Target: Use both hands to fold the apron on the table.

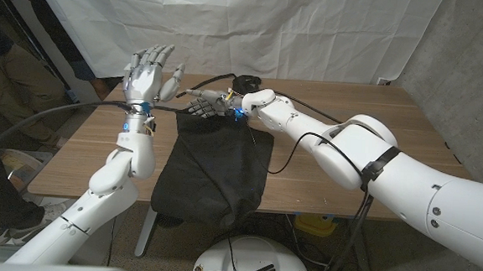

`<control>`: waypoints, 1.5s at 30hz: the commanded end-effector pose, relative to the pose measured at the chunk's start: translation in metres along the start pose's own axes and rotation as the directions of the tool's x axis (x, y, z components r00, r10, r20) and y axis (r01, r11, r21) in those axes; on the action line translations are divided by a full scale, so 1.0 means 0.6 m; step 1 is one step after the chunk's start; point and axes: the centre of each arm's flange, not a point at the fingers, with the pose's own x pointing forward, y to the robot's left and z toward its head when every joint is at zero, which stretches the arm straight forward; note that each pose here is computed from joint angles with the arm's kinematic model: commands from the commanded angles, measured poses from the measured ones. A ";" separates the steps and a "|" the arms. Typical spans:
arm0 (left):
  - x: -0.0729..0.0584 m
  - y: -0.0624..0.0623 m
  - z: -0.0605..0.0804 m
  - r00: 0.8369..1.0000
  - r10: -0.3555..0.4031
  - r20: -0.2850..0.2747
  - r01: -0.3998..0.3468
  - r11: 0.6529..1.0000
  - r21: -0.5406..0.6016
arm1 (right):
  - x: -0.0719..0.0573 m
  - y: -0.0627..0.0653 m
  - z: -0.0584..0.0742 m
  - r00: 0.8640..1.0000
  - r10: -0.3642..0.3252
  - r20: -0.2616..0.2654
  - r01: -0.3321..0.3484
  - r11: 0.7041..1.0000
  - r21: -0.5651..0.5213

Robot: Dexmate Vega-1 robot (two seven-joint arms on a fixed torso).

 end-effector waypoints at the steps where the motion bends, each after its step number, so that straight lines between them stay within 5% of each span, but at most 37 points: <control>1: 0.008 -0.010 0.006 0.999 -0.015 0.029 0.016 0.999 -0.029 | -0.061 -0.025 0.070 0.987 -0.124 0.105 0.137 0.983 -0.122; 14: 0.016 -0.016 0.004 0.999 -0.027 0.035 0.029 0.998 -0.053 | -0.108 -0.030 0.082 0.958 -0.269 0.101 0.286 0.922 -0.260; 26: 0.018 -0.020 0.003 0.999 -0.029 0.039 0.032 0.997 -0.068 | -0.135 -0.018 0.078 0.930 -0.368 -0.005 0.325 0.827 -0.459; 35: 0.022 -0.023 -0.003 0.998 -0.044 0.043 0.051 0.985 -0.165 | -0.159 -0.015 0.052 0.883 -0.462 -0.084 0.339 0.751 -0.566; 45: 0.025 -0.023 -0.041 0.990 -0.136 -0.026 0.112 0.896 -0.431 | -0.188 -0.012 0.015 0.831 -0.535 -0.155 0.338 0.705 -0.624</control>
